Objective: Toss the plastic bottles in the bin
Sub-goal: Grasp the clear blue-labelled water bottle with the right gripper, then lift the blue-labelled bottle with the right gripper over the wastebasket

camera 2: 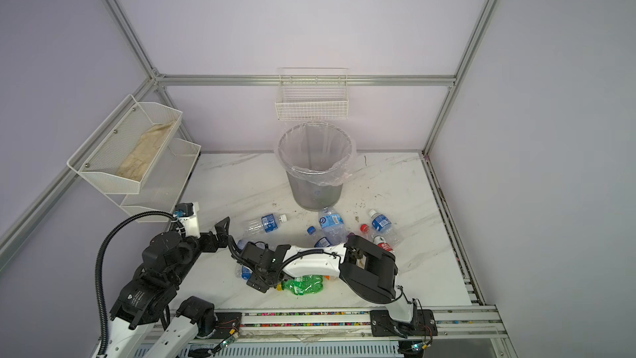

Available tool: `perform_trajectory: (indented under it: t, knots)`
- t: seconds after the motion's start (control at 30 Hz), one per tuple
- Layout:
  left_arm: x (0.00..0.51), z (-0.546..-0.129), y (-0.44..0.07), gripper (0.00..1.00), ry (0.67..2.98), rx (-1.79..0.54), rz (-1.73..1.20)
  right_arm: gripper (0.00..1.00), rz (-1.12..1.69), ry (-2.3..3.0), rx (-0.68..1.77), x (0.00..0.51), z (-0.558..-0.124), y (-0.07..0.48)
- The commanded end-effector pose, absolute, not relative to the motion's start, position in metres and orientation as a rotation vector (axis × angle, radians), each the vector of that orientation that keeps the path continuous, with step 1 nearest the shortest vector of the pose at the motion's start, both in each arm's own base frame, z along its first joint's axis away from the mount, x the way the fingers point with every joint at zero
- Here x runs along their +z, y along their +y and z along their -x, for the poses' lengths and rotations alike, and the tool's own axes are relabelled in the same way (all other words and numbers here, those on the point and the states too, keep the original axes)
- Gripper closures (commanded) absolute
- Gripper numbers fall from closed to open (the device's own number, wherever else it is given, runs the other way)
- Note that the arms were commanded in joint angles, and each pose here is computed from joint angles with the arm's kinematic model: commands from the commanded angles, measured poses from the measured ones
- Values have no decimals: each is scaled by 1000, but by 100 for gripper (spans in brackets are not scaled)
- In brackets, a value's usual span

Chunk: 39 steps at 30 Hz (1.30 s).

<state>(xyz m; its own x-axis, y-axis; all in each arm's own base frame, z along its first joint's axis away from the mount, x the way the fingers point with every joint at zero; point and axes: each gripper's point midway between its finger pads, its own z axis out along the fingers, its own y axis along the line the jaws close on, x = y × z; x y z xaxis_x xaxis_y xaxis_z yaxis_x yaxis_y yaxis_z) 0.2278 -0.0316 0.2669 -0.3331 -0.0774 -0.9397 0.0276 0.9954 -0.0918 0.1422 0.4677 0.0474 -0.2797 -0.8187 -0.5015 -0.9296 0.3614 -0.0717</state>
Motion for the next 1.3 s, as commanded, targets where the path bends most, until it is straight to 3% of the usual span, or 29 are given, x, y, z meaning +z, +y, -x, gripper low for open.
perform_trajectory:
  t: [0.0, 0.5, 1.27]
  knots:
    - [262, -231, -38, 0, 1897, -155, 37, 26, 1537, 2154, 221, 45, -145, 464]
    - [262, -230, -37, 0, 1896, -153, 41, 66, 1452, 2068, 173, 88, -154, 461]
    - [262, -229, -38, 0, 1899, -160, 46, 74, 1115, 1900, 93, 232, -182, 400]
